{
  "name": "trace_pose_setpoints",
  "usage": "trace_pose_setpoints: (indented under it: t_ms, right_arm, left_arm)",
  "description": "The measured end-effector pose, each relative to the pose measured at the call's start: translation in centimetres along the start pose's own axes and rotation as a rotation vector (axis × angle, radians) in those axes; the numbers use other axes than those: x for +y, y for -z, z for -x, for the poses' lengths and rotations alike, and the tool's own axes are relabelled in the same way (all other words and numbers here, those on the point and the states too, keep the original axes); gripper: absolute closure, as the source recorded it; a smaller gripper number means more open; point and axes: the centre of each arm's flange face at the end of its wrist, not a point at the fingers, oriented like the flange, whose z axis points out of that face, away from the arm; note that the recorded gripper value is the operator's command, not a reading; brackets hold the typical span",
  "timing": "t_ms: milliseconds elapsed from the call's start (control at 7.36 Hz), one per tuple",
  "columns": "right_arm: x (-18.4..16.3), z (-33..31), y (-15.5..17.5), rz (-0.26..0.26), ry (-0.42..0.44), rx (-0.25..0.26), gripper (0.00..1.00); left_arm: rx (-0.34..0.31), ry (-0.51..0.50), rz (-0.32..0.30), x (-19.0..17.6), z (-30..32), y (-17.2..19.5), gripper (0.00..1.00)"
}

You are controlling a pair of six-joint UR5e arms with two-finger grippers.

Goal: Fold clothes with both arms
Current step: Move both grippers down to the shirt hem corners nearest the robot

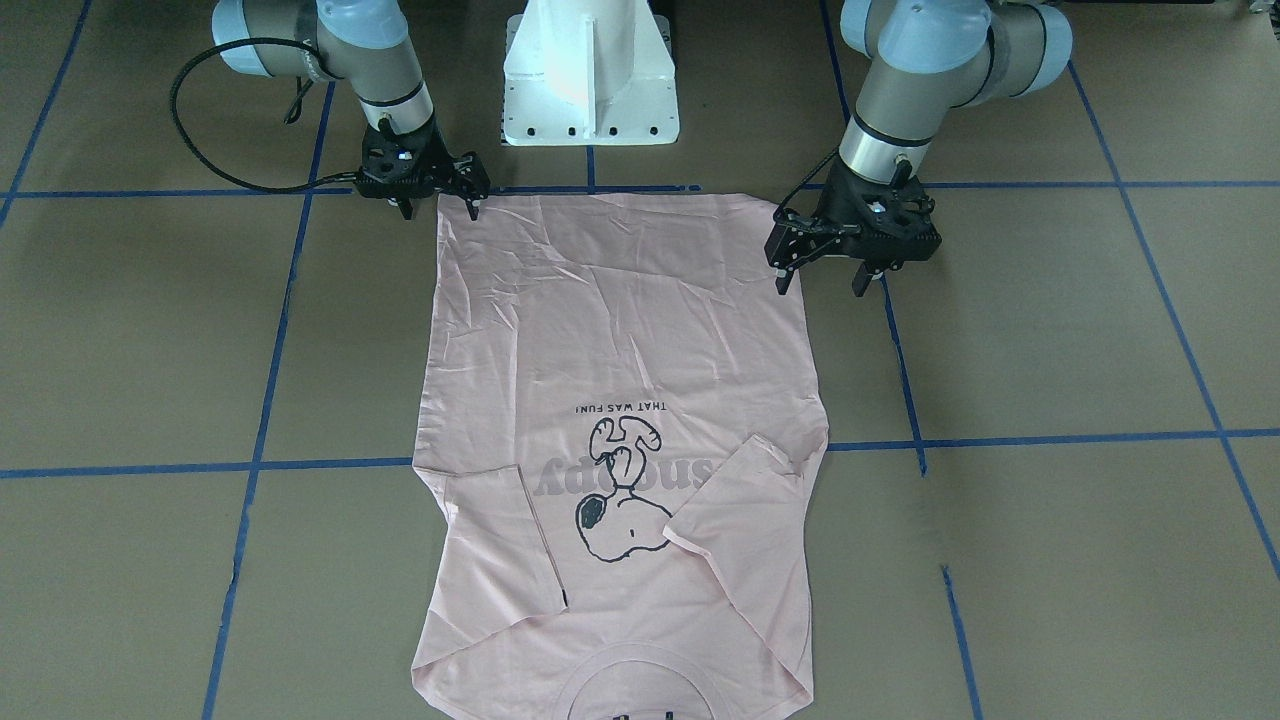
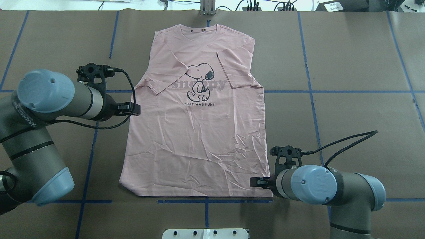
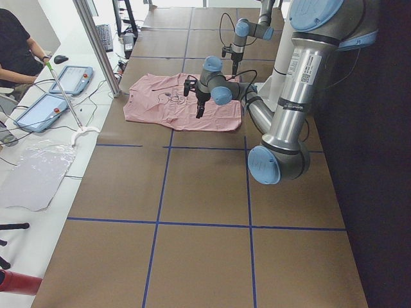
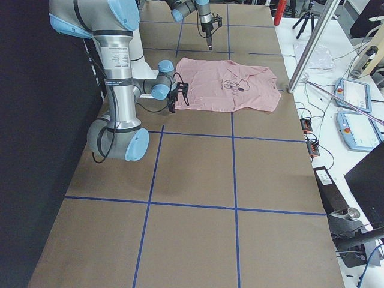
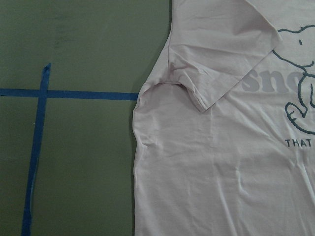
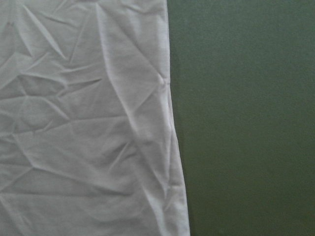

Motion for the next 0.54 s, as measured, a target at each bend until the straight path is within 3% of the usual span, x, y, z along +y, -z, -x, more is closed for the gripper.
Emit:
trace_pose_setpoints:
  t_ms: [272,544]
  right_arm:
    - [0.02,0.01,-0.04,0.004,-0.001,0.000,0.23]
    - [0.32,0.10,-0.15,0.009,0.002,0.001,0.57]
  left_arm:
    - [-0.001,-0.002,0.000,0.01,0.05,-0.03,0.00]
    - [-0.003,-0.002,0.001,0.06,0.19,-0.09,0.00]
